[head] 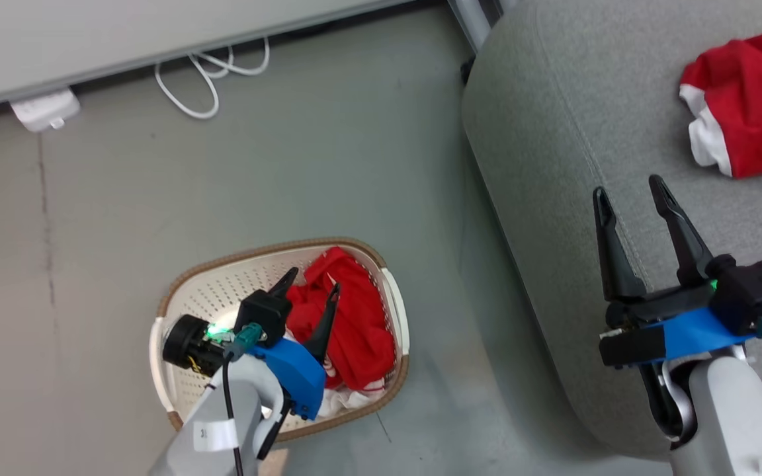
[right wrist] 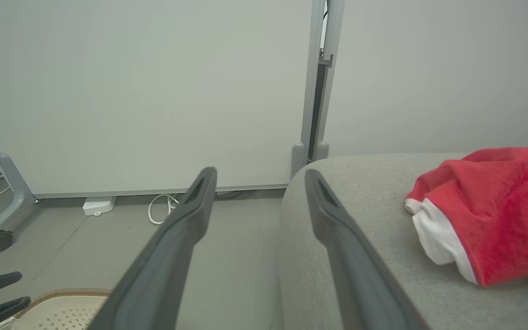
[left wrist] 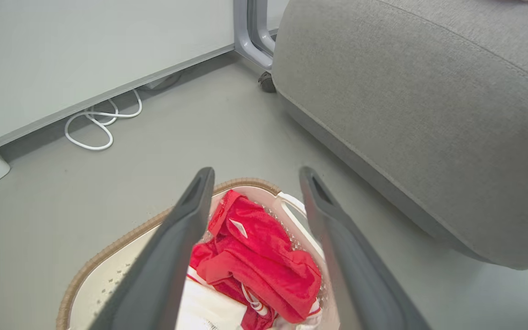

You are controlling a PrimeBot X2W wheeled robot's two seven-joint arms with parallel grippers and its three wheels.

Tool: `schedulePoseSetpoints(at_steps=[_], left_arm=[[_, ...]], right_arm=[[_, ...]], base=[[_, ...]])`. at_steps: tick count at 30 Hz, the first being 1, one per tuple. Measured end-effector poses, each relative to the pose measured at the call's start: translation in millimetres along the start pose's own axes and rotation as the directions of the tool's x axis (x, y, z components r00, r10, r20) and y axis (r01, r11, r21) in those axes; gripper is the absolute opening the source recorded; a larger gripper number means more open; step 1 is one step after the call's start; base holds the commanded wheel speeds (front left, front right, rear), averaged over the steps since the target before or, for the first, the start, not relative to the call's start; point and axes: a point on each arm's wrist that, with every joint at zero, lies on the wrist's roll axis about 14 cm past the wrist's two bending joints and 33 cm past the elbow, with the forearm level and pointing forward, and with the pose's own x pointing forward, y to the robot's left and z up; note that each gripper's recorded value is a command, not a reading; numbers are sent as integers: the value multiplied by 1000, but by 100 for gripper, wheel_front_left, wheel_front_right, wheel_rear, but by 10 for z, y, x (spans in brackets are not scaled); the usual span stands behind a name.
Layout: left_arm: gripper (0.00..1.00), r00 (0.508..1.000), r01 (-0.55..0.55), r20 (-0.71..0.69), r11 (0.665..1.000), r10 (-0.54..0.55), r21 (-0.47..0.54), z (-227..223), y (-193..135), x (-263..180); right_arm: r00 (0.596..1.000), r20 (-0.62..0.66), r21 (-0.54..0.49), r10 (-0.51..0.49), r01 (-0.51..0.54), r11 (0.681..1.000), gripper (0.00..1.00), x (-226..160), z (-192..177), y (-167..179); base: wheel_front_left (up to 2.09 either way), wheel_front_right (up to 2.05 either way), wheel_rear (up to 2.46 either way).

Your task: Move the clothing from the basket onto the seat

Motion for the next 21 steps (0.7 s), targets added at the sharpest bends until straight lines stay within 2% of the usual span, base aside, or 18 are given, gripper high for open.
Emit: schedulePoseSetpoints(at_steps=[11, 21], left_arm=[[100, 972, 69, -225, 997, -75, -34, -715, 67, 374], [100, 915, 62, -388, 989, -110, -133, -1244, 111, 582]], right_arm=[[998, -56, -23, 5, -6, 1000, 100, 295, -330, -52], [994, -104, -37, 18, -22, 999, 100, 498, -655, -58]], base=[[0, 0, 0], [0, 0, 0]])
